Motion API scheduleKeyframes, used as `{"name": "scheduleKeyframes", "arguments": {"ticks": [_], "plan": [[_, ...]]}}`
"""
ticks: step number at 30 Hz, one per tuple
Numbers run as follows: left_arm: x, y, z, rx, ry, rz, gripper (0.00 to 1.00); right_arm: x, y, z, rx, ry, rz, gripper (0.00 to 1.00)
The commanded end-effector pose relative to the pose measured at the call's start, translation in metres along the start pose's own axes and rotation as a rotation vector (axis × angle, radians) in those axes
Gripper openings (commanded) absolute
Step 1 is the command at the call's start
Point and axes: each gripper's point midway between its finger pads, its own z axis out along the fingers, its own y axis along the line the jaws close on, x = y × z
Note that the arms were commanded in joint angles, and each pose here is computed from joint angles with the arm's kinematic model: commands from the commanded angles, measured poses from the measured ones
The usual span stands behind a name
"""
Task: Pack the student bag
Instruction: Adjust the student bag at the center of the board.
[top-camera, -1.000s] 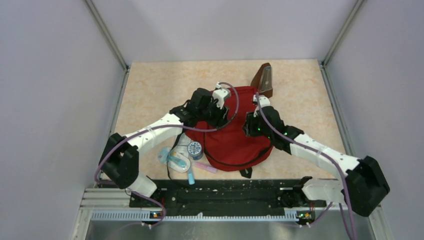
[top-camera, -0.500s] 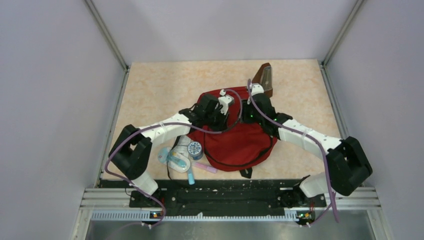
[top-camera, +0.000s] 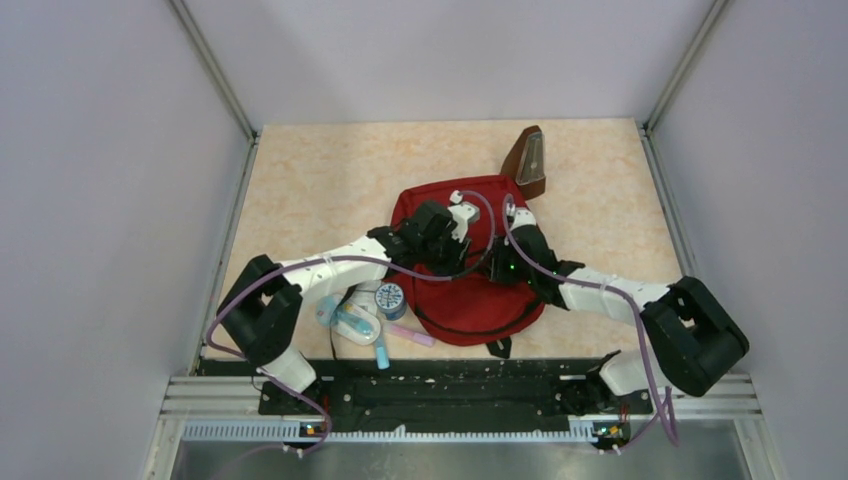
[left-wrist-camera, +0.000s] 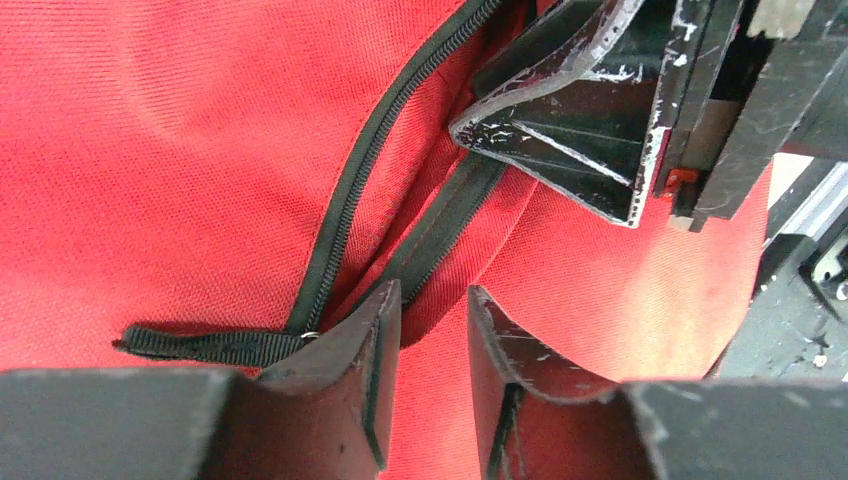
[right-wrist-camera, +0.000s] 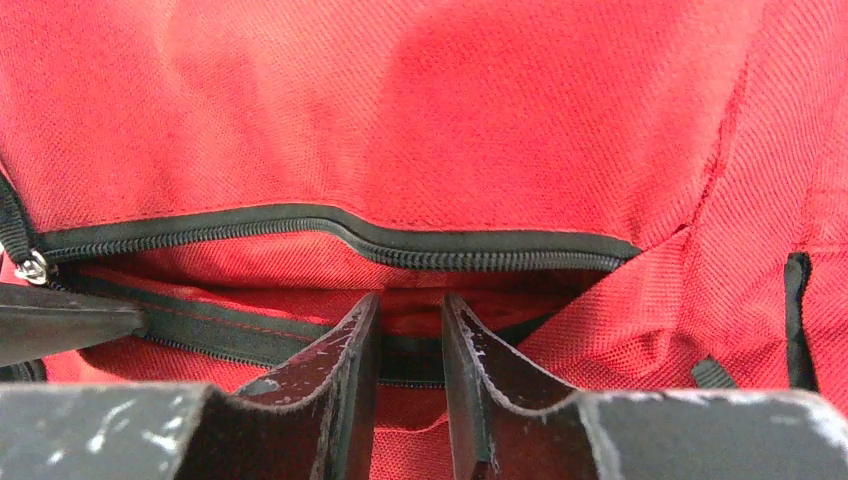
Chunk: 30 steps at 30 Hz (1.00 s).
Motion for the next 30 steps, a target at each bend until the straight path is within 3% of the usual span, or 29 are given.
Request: {"name": "scheduleKeyframes", "arguments": {"ticks": [1, 4, 8, 17, 18, 26, 30], "plan": [[-0.036, -0.005, -0.024, -0.035, -0.115, 0.014, 0.42, 0.019, -0.006, -0.005, 0.014, -0.031, 0.097, 0.28], [-0.056, 0.003, -0.026, -0.102, -0.205, 0.074, 0.54, 0.025, -0.011, -0.006, 0.005, -0.070, 0.145, 0.28], [-0.081, -0.001, -0.016, -0.093, -0.356, 0.187, 0.62, 0.026, -0.009, -0.007, -0.016, -0.096, 0.168, 0.28], [-0.082, -0.010, 0.021, -0.119, -0.425, 0.456, 0.70, 0.028, -0.008, -0.006, -0.040, -0.114, 0.206, 0.28], [-0.082, -0.010, 0.023, -0.130, -0.433, 0.471, 0.74, 0.027, -0.007, -0.006, -0.043, -0.115, 0.207, 0.28], [-0.072, 0.010, 0.049, -0.234, -0.417, 0.498, 0.80, 0.024, -0.004, -0.011, -0.062, -0.132, 0.216, 0.28], [-0.081, 0.043, 0.046, -0.449, -0.461, 0.427, 0.80, 0.024, -0.005, -0.013, -0.062, -0.134, 0.218, 0.28]]}}
